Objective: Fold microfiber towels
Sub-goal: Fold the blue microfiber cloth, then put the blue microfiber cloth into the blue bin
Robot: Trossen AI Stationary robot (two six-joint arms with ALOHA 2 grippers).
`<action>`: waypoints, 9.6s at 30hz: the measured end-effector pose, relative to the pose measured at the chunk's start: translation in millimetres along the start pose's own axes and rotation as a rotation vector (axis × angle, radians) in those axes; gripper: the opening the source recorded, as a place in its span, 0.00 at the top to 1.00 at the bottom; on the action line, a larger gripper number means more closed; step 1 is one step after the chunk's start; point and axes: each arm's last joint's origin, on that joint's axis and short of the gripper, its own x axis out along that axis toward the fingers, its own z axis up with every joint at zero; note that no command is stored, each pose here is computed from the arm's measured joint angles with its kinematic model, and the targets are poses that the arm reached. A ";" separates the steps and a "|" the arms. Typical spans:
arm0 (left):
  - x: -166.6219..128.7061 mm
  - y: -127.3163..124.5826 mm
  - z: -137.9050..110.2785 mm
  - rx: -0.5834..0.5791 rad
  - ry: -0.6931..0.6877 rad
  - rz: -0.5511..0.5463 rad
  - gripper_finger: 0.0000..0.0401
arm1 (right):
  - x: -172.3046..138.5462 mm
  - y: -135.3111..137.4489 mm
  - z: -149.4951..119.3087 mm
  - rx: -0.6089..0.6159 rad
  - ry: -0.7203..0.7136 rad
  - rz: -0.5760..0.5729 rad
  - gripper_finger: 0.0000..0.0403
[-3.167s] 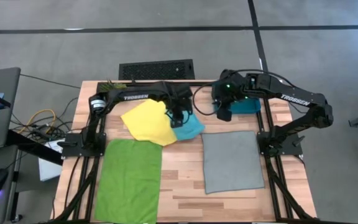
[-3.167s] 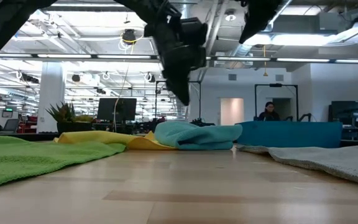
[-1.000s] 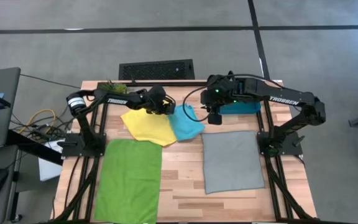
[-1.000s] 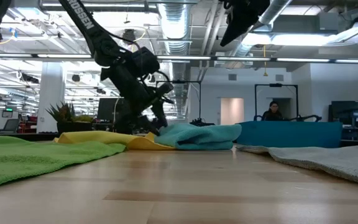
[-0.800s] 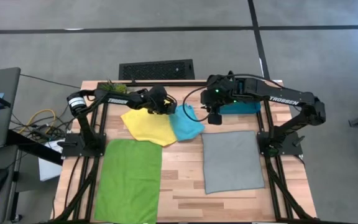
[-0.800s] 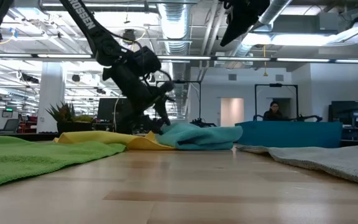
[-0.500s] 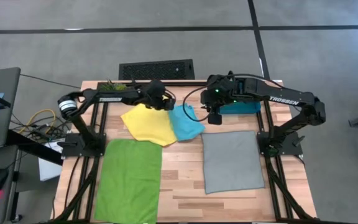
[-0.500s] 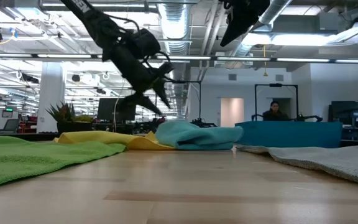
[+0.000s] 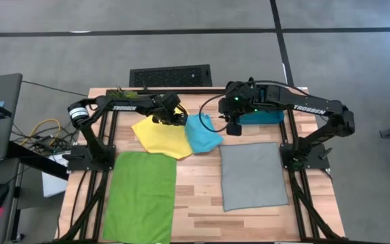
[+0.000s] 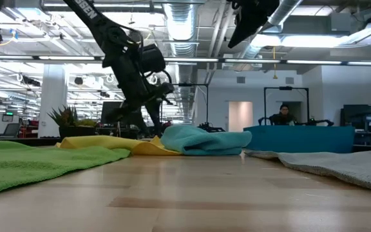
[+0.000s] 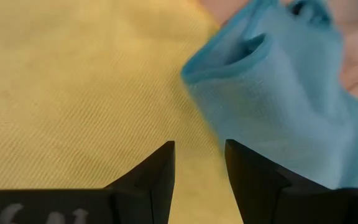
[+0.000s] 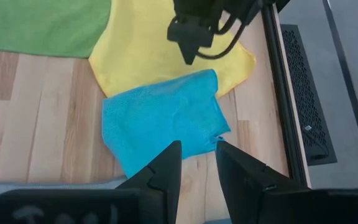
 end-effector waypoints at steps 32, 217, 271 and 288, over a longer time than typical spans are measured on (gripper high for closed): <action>26.6 -5.7 5.0 0.084 -0.008 -0.125 0.67 | -0.2 -1.5 -0.6 0.004 0.002 -0.004 0.69; -61.3 -28.8 -19.5 0.379 -0.081 -0.122 0.67 | 129.8 -94.2 -13.8 0.081 0.129 0.259 0.52; -155.8 -15.9 -43.4 0.392 -0.228 -0.099 0.67 | 192.0 48.7 -82.7 -0.466 0.172 0.011 0.58; -155.8 -16.5 -43.0 0.391 -0.232 -0.106 0.67 | 215.2 44.9 -91.7 -0.487 0.195 0.024 0.58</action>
